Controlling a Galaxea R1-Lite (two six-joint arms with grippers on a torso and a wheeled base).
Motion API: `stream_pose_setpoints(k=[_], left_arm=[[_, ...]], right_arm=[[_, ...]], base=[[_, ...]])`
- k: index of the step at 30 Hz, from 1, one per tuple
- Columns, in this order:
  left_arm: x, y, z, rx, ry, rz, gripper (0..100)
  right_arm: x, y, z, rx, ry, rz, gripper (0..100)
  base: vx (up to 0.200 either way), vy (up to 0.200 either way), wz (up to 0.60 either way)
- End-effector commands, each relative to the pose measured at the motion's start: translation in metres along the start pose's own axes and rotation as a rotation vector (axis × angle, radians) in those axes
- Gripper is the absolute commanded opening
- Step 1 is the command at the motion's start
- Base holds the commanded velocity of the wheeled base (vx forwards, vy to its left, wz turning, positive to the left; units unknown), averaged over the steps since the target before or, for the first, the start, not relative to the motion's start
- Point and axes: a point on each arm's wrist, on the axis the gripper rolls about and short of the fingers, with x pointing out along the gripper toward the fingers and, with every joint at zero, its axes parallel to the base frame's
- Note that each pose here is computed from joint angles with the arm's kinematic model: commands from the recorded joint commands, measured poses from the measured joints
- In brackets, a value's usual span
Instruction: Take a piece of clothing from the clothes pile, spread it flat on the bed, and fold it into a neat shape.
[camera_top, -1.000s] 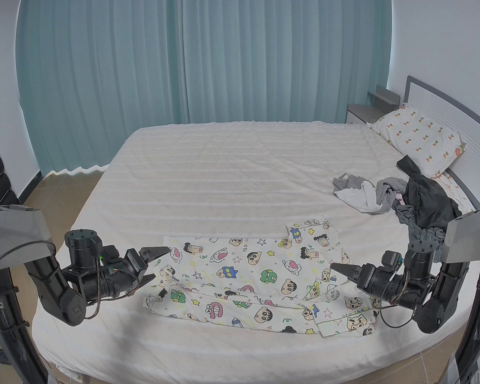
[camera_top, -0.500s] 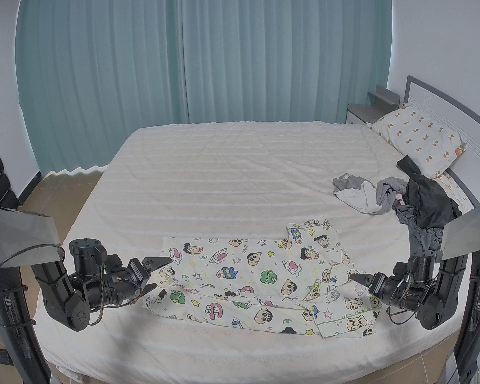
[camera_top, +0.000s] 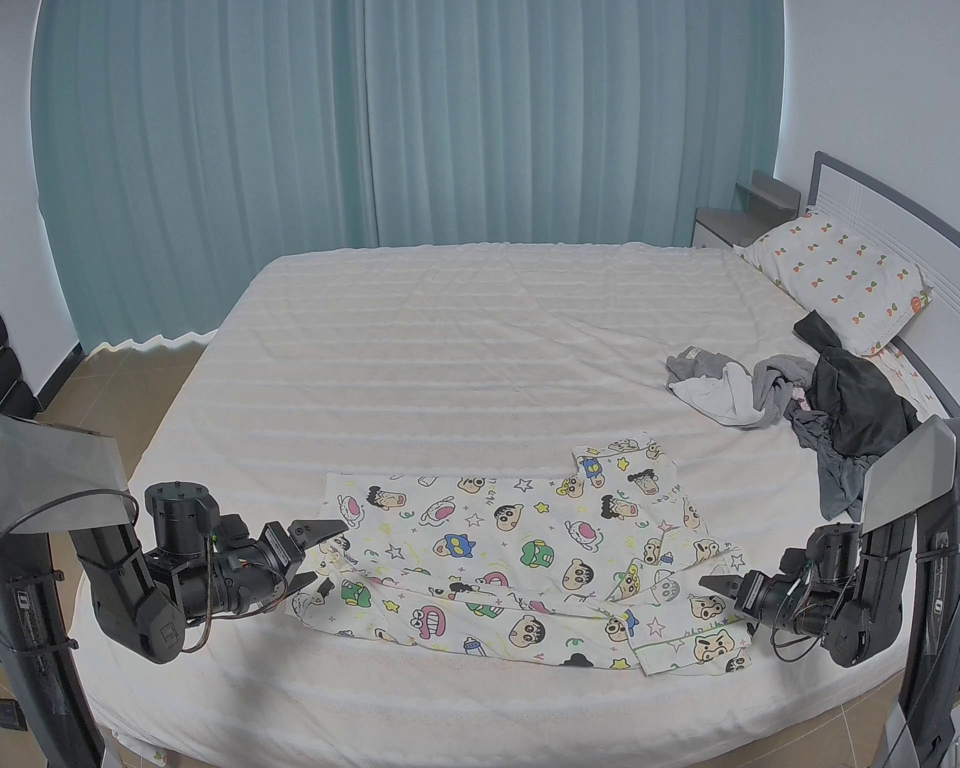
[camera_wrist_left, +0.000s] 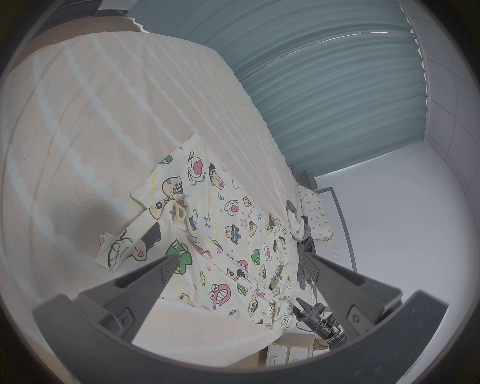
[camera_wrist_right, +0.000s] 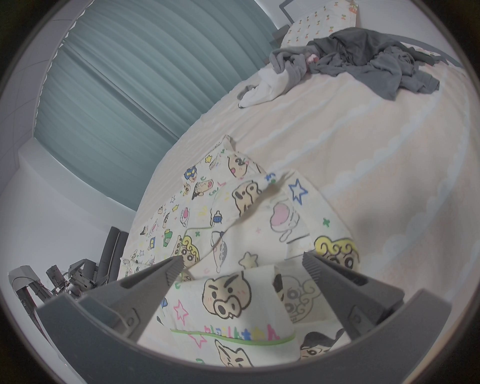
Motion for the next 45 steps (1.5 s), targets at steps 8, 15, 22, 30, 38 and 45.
stream_pose_setpoints(k=[8,15,22,30,38,45], left_arm=[[0.002,0.001,-0.001,-0.001,0.007,0.003,100],[0.002,0.001,-0.001,-0.001,0.007,0.003,100],[0.002,0.001,-0.001,-0.001,0.007,0.003,100],[0.003,0.002,-0.001,-0.003,0.006,0.007,100],[0.003,0.002,-0.001,-0.002,0.003,0.008,100],[0.004,0.002,-0.001,-0.002,0.003,0.008,100]], right_arm=[[0.002,0.001,-0.006,-0.013,0.031,0.007,0],[-0.003,0.005,0.003,0.0,-0.021,0.033,0],[-0.002,0.017,0.022,0.038,-0.101,0.086,0],[0.004,0.013,0.042,0.077,-0.177,0.104,0],[0.016,0.012,0.036,0.06,-0.155,0.108,0],[0.014,0.007,0.036,0.067,-0.155,0.094,0]], base=[[0.0,0.0,0.0],[0.0,0.0,0.0],[0.0,0.0,0.0],[0.0,0.0,0.0],[0.0,0.0,0.0],[0.0,0.0,0.0]])
